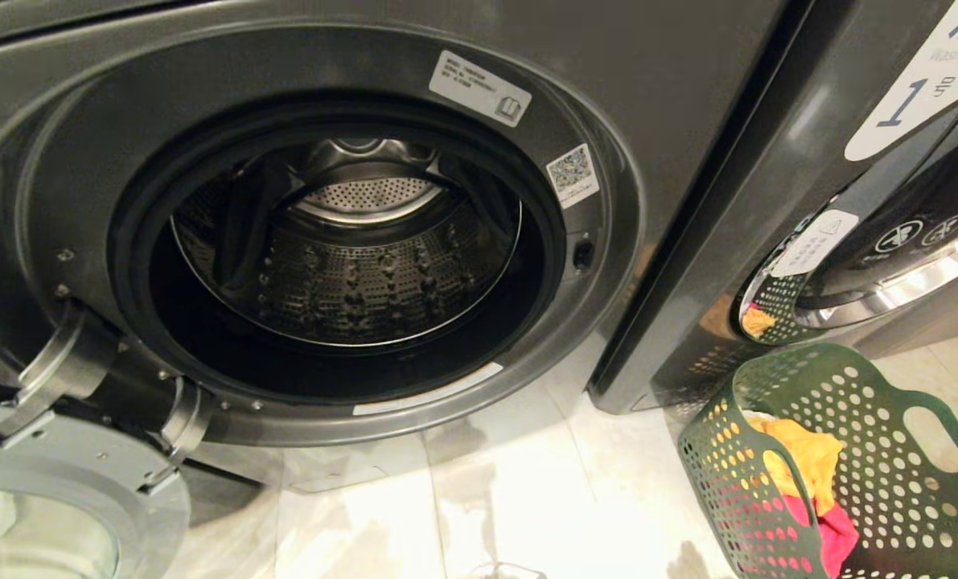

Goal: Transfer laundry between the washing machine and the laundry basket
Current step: Close the washing machine door with the left hand

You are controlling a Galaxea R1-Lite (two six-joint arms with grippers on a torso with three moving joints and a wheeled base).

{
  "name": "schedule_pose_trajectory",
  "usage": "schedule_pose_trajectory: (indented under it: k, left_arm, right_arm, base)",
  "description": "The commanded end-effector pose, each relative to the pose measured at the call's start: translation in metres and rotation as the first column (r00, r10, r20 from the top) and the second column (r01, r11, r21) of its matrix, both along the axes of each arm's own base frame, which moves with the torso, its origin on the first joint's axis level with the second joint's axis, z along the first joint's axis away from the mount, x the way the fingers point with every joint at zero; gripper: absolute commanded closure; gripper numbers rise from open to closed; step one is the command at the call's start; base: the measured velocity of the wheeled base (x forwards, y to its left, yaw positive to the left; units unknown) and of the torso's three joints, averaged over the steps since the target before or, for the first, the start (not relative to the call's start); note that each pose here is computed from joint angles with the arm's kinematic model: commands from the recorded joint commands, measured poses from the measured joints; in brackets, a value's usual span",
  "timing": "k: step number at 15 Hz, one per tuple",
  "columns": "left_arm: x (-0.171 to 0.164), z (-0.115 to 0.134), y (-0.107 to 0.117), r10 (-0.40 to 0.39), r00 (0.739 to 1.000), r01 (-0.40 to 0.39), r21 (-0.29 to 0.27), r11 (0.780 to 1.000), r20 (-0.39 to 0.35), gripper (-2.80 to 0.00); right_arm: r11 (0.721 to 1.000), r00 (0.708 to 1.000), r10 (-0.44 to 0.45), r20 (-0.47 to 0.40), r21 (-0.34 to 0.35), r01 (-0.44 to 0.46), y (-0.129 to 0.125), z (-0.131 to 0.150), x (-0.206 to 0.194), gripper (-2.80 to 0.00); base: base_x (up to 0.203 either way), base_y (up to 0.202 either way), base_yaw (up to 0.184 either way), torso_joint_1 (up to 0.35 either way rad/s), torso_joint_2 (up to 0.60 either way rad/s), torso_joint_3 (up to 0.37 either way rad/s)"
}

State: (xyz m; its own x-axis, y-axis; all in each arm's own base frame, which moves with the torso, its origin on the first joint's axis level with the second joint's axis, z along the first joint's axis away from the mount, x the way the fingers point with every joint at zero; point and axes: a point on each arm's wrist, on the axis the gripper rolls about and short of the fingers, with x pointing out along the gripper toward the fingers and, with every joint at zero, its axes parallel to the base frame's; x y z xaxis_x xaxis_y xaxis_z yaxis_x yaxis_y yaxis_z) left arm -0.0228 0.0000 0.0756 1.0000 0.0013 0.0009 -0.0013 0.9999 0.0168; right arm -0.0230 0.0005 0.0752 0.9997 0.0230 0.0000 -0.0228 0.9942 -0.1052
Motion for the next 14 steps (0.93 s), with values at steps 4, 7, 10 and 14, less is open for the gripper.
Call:
schedule_pose_trajectory:
  k: [4,7,10,14]
  left_arm:
    - [0.0,0.0001,0.0,0.0,1.0,0.0,-0.004,1.0,0.001,0.0]
    - [0.0,0.0001,0.0,0.0,1.0,0.0,-0.003,1.0,0.001,0.0]
    - [0.0,0.0001,0.0,0.0,1.0,0.0,-0.005,1.0,0.001,0.0]
    - [0.0,0.0001,0.0,0.002,1.0,-0.002,-0.006,1.0,0.001,0.0]
  right_arm:
    - [1.0,1.0,0.002,-0.003,0.0,-0.002,0.0,0.0,0.0002,0.0]
    - [1.0,1.0,0.0,-0.002,-0.002,0.0,0.0,0.0001,0.0002,0.0]
    - [1.0,1.0,0.001,-0.005,-0.002,-0.001,0.0,-0.0004,0.0003,0.0]
    - [1.0,1.0,0.0,-0.004,-0.005,0.0,0.0,-0.0004,0.0003,0.0]
  base:
    - [0.0,0.0,0.0,0.0,0.0,0.202]
    - [0.0,0.0,0.0,-0.001,0.0,0.201]
    - [0.0,0.0,0.0,0.0,0.0,0.202]
    - [0.0,0.0,0.0,0.001,0.0,0.202]
